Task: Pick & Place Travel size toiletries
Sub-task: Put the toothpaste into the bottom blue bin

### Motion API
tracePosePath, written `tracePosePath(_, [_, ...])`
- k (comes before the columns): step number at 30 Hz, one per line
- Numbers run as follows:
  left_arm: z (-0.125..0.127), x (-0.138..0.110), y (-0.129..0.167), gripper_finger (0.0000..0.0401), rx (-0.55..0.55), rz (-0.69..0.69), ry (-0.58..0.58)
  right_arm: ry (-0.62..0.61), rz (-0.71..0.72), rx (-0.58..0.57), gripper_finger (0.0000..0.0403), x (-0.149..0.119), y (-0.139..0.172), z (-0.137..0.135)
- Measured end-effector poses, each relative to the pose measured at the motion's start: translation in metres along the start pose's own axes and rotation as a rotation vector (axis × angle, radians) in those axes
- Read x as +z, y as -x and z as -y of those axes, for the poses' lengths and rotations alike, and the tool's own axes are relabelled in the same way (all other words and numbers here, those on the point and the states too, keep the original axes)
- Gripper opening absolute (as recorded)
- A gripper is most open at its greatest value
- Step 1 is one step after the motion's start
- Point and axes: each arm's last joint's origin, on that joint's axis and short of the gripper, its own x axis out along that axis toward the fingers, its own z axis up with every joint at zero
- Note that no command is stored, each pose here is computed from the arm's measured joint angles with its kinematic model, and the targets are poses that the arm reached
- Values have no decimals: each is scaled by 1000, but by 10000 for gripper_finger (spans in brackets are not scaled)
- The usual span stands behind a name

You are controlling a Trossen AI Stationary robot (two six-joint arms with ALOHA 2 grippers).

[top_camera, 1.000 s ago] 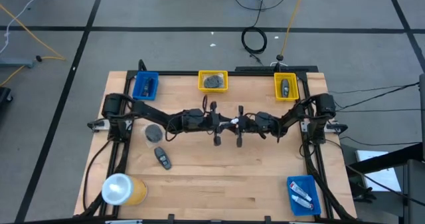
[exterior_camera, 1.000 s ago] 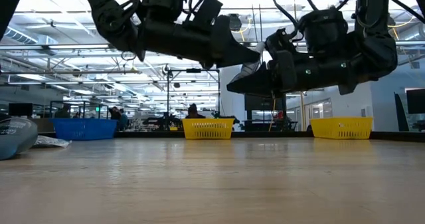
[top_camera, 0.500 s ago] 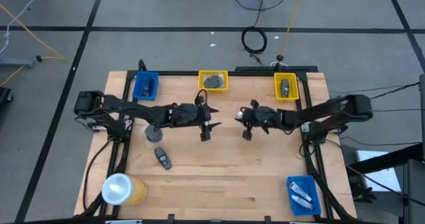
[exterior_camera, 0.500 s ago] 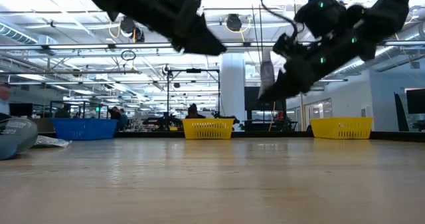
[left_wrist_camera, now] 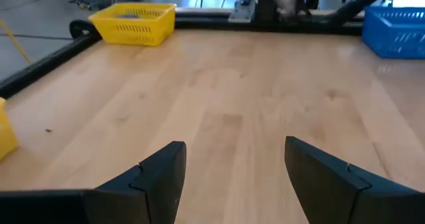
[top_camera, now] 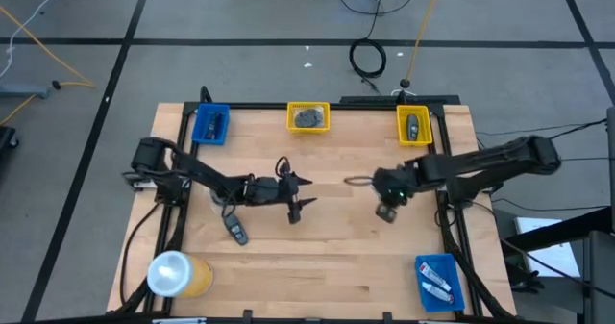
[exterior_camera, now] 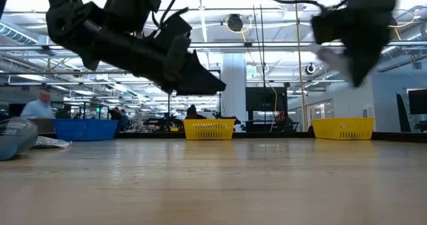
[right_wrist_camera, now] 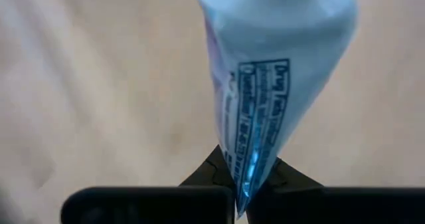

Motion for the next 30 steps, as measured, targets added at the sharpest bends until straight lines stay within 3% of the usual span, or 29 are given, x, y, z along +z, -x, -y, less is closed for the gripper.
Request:
tracePosePath(5, [7,-9,-7,253,-14,-14,-25,-207,-373,47,0,-42,7,-22])
tracePosePath(9, [9,-10,-7,253,-21,-22,-24,-357,-560,54,0,-78,10,-50])
tracePosePath(14, [16,-10,-5,253,-39,-15,-26,-476,-627,99,0,-122,15,-85])
tracePosePath(18, [18,-8,-4,253,-48,3,-29,-501,-678,96,0,-149,12,-98])
tracePosePath(24, [19,-7,-4,253,-49,20,-37,-583,-772,131,0,-168,-9,-100])
tracePosePath(30, [16,-6,-5,253,-40,24,-40,-616,-824,61,4,-175,-29,-85])
